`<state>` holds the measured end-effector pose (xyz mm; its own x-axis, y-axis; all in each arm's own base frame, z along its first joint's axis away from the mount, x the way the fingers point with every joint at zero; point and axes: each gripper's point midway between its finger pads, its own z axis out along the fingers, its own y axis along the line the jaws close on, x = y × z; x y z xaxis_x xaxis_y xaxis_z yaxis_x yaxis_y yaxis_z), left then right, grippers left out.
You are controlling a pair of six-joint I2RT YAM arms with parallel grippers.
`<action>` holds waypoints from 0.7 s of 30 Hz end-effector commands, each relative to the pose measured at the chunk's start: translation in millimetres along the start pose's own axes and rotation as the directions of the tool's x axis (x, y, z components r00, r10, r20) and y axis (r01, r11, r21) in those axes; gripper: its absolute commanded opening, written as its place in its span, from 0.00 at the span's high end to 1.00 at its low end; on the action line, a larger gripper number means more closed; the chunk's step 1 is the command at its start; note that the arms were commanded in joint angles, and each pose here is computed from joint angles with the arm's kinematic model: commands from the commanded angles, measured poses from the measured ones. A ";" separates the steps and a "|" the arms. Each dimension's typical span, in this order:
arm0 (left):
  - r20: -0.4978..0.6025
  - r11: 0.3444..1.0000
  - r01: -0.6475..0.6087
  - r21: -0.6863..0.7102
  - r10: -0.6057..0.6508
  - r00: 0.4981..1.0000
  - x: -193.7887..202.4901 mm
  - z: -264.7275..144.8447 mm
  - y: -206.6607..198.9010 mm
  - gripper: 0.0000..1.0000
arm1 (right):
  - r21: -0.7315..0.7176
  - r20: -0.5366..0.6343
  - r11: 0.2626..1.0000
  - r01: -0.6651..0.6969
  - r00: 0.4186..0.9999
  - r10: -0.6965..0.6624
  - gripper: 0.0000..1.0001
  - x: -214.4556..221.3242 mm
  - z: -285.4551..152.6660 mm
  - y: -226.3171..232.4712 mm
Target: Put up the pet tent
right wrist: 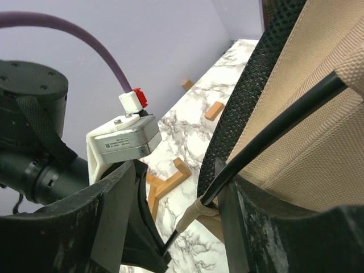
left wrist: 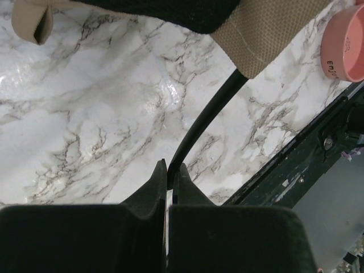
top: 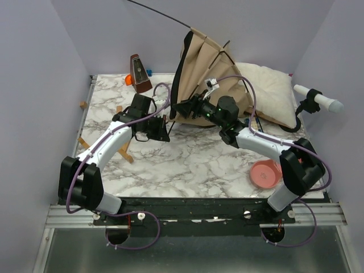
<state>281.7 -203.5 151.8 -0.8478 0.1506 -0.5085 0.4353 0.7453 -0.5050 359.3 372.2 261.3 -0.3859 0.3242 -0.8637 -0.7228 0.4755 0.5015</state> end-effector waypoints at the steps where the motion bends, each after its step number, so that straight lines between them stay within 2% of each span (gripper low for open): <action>1: 0.548 0.935 -0.349 0.060 0.261 0.794 -146.1 -62.6 -65.1 1.00 | 0.108 -0.419 0.984 -0.144 0.891 0.177 0.32 122.8 -40.3 17.5; 6: 0.505 0.937 -0.343 0.059 0.268 0.820 -128.5 -51.3 -55.3 1.00 | 0.181 -0.277 0.981 -0.066 0.954 0.115 0.20 56.0 -26.8 19.7; 10: 0.497 0.941 -0.333 0.061 0.260 0.828 -128.6 -49.6 -54.0 1.00 | 0.208 -0.198 0.978 -0.023 0.978 0.065 0.12 15.1 -24.0 26.5; 15: 0.492 0.948 -0.310 0.066 0.239 0.837 -127.8 -46.8 -51.9 1.00 | 0.328 -0.100 0.945 0.010 0.995 0.024 0.08 -21.3 -40.9 17.2; 21: 0.487 0.948 -0.304 0.094 0.222 0.845 -126.6 -44.0 -54.3 1.00 | 0.371 -0.046 0.927 0.051 0.998 -0.036 0.05 -50.1 -57.6 20.2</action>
<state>316.8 -230.4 207.0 -0.6520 0.1043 -0.7510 0.6358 0.6149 -0.4666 346.9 326.9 331.1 -0.3397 0.3545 -0.8712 -0.5151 0.7049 0.4877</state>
